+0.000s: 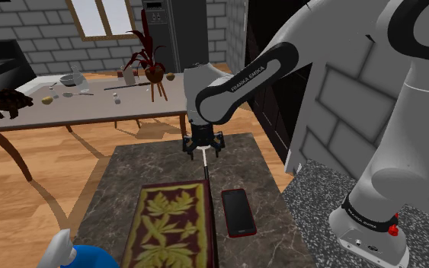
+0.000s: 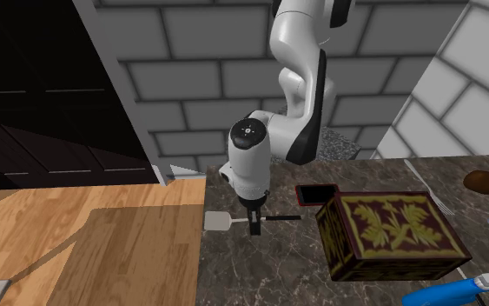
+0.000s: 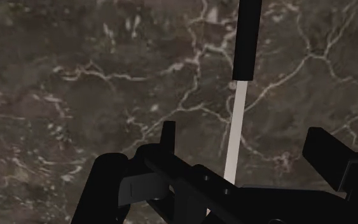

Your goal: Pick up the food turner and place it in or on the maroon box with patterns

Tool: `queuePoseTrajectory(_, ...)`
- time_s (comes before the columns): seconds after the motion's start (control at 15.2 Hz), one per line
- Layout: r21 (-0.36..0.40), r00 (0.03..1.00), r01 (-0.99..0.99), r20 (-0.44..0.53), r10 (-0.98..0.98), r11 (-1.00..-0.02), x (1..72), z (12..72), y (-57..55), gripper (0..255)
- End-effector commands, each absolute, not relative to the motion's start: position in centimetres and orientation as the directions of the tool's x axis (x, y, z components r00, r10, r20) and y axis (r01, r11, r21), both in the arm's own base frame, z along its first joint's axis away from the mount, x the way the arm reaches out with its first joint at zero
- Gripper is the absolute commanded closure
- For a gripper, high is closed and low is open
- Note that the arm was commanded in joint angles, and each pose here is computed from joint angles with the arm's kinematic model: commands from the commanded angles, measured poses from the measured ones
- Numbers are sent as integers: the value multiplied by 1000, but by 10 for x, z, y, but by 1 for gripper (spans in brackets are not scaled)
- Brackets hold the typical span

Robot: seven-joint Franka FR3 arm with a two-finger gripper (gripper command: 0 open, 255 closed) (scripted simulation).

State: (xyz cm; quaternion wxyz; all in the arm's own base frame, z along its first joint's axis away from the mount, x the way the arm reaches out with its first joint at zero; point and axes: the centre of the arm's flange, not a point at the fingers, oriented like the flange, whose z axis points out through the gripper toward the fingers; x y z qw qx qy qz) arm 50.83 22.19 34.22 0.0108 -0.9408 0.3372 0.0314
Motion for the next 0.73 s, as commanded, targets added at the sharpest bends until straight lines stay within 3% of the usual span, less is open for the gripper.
queuePoseTrajectory(0.0,0,771,-635,-66,-634,-772,508,338,223,0)
queuePoseTrajectory(0.4,1,771,-635,-66,-634,-772,508,339,223,0)
queuePoseTrajectory(0.46,1,771,-635,-66,-634,-772,508,339,223,255)
queuePoseTrajectory(0.66,1,771,-635,-66,-634,-772,508,339,223,255)
